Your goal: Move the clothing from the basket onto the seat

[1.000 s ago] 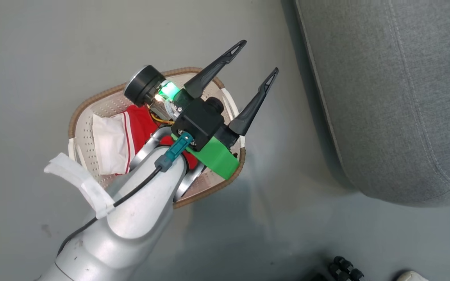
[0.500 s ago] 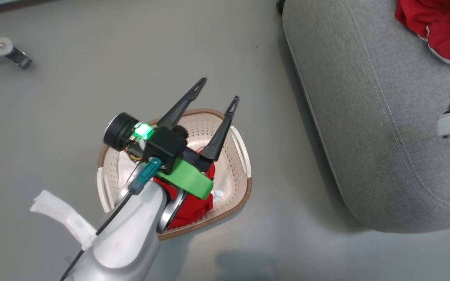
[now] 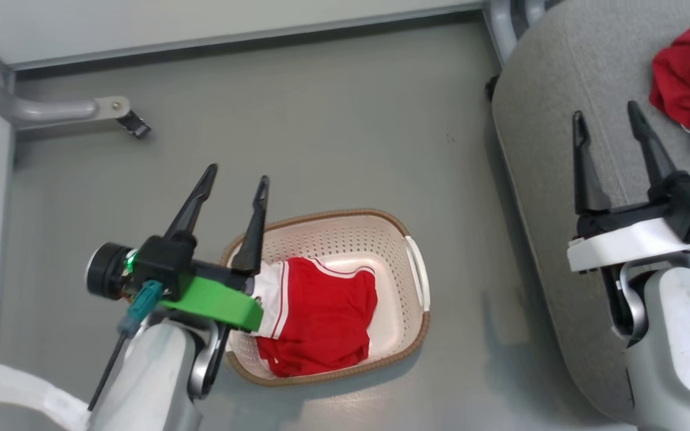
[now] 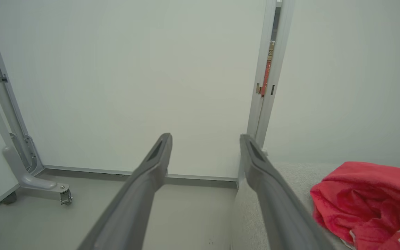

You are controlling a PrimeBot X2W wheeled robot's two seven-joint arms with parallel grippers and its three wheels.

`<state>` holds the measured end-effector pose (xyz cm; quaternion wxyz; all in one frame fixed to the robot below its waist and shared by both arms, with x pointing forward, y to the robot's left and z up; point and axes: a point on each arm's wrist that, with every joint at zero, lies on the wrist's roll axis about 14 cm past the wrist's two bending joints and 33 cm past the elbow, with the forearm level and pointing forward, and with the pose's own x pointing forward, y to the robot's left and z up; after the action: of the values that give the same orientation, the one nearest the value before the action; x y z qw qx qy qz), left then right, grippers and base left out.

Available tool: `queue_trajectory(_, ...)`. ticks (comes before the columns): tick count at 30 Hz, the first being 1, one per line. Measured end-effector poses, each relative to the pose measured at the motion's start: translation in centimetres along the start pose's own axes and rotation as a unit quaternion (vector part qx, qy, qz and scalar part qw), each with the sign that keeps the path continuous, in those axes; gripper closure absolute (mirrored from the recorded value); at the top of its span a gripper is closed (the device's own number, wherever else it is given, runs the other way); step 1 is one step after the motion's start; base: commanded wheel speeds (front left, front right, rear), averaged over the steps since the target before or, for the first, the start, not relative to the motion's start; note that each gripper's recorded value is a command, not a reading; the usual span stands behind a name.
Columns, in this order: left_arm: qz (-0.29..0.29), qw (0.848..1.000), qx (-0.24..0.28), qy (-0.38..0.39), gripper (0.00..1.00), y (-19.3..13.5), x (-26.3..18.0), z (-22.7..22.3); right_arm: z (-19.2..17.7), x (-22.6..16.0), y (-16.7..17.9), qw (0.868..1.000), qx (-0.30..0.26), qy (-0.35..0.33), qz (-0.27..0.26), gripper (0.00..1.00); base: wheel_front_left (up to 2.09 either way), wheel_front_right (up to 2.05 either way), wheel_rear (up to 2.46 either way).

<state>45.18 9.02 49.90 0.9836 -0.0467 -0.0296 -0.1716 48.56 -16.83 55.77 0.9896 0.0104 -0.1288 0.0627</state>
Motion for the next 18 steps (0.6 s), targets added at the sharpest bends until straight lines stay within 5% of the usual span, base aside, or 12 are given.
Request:
queue_trajectory(10,0.115,0.993,0.01,-0.03,0.0,5.8,-5.7,2.9,2.1,-1.0,4.7,0.998,0.023,-0.021,0.048,0.0,0.0,0.0,0.0)
queue_trajectory(18,0.155,0.987,0.015,-0.049,0.0,7.0,-8.9,4.3,2.2,-3.5,6.6,0.997,0.031,-0.012,0.068,0.0,0.0,0.0,0.0)
